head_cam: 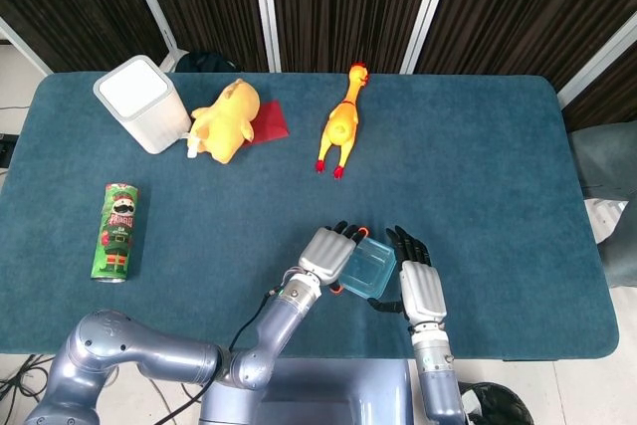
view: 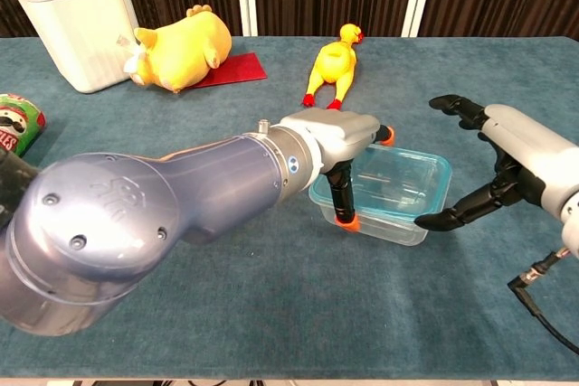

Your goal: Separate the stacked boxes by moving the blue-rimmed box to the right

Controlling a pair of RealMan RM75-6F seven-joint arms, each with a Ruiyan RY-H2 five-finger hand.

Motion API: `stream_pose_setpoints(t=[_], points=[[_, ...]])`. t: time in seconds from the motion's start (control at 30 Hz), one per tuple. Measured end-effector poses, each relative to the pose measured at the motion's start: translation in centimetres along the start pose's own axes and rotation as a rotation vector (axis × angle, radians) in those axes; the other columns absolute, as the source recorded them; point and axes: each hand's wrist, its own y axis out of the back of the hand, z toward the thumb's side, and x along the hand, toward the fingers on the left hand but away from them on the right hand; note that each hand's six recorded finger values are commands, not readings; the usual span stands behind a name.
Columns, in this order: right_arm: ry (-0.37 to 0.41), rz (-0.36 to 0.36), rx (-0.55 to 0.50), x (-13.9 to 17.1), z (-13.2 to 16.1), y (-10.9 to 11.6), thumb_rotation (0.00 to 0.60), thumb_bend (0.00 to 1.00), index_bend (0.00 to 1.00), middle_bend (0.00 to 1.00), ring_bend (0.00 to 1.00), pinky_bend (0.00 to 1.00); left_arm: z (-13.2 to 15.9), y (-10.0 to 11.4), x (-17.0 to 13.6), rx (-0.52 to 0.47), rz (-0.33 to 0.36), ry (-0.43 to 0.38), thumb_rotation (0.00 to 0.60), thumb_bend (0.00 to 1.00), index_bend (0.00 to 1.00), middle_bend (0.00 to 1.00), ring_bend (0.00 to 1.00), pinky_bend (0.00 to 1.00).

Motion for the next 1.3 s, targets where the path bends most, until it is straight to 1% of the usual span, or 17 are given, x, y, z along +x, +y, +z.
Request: stream_pose_setpoints(t=[0.33, 0.53, 0.7, 0.97, 1.1, 1.3], points=[[-0.003, -0.003, -0.026, -0.2, 0.3, 0.1, 0.6, 0.15, 0.0, 0.0, 0.0, 0.0, 0.0, 0.0, -0.1, 0.006, -0.005, -0.004, 0.6, 0.15, 0.19, 0.22, 0.19, 0.36], [0.009, -0.01, 0.009, -0.3, 0.1, 0.1, 0.6, 0.15, 0.0, 0.0, 0.0, 0.0, 0.1, 0.5, -0.1, -0.034, -0.007, -0.015, 0.6, 0.15, 0.19, 0.22, 0.19, 0.36], [0.022, -0.021, 0.022, -0.4, -0.2, 0.0, 0.6, 0.15, 0.0, 0.0, 0.0, 0.0, 0.2, 0.5, -0.2, -0.035, -0.023, -0.032, 0.6, 0.15, 0.19, 0.22, 0.19, 0.36], [0.055, -0.048, 0.029, -0.7, 0.0, -0.1, 0.6, 0.15, 0.0, 0.0, 0.0, 0.0, 0.0, 1.0, -0.2, -0.036, -0.022, -0.037, 0.6, 0.15, 0.19, 0.22, 0.18, 0.36], [0.06, -0.06, 0.027, -0.9, 0.1, -0.1, 0.6, 0.15, 0.0, 0.0, 0.0, 0.0, -0.3, 0.9, -0.3, -0.025, -0.039, -0.04, 0.6, 0.15, 0.18, 0.21, 0.17, 0.35], [0.065, -0.075, 0.012, -1.1, 0.5, 0.2, 0.6, 0.15, 0.0, 0.0, 0.0, 0.0, -0.4, 0.6, -0.4, 0.003, -0.068, -0.056, 0.6, 0.15, 0.15, 0.18, 0.14, 0.32]])
